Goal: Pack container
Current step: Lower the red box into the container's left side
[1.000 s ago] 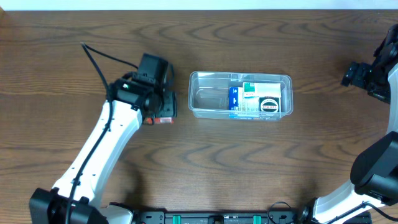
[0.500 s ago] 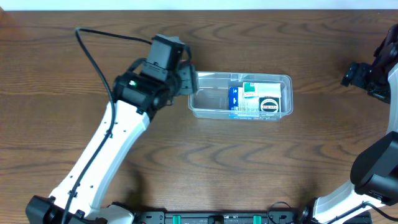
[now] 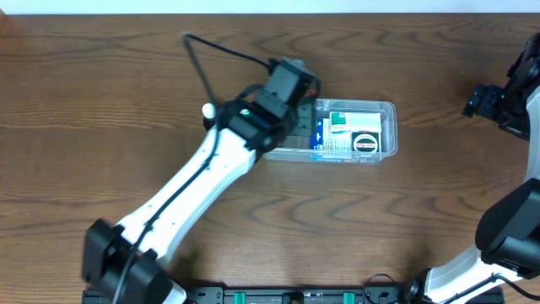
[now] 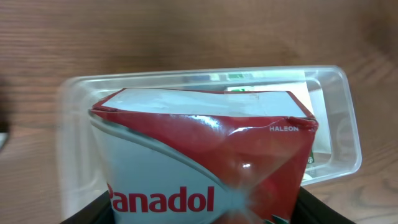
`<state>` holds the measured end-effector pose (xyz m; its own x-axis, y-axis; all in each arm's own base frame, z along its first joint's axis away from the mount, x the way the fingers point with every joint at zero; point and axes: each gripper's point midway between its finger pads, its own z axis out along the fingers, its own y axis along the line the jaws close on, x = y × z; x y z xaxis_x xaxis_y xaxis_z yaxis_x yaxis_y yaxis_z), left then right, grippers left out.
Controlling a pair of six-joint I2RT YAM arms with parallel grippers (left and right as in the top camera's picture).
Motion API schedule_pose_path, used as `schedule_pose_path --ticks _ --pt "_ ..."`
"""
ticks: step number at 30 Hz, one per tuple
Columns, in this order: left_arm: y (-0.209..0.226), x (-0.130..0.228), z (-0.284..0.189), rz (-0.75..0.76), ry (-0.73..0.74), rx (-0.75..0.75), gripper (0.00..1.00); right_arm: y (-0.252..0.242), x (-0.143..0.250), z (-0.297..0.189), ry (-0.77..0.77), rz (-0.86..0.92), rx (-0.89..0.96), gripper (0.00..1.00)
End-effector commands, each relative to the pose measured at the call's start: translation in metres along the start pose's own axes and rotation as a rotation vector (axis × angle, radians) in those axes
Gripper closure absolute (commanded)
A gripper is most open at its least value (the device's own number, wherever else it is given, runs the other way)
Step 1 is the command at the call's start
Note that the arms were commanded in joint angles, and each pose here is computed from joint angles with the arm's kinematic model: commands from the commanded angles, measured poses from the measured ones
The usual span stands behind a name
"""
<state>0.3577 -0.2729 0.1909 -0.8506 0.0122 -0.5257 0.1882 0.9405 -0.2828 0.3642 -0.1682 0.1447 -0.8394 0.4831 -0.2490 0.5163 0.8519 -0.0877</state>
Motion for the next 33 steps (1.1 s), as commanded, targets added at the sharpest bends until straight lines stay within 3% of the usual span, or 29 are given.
schedule_pose_path --ticks 1,13,33 --pt "-0.015 -0.014 0.008 0.004 -0.021 0.006 0.37 -0.004 -0.005 -0.004 -0.018 -0.004 0.005 0.01" --pt "0.017 -0.003 0.051 0.022 0.023 -0.192 0.37 -0.004 -0.005 -0.004 -0.018 -0.004 0.005 0.01" --pt "0.037 0.025 0.102 0.016 0.124 -0.26 0.37 -0.004 -0.005 -0.004 -0.018 -0.003 0.005 0.01"
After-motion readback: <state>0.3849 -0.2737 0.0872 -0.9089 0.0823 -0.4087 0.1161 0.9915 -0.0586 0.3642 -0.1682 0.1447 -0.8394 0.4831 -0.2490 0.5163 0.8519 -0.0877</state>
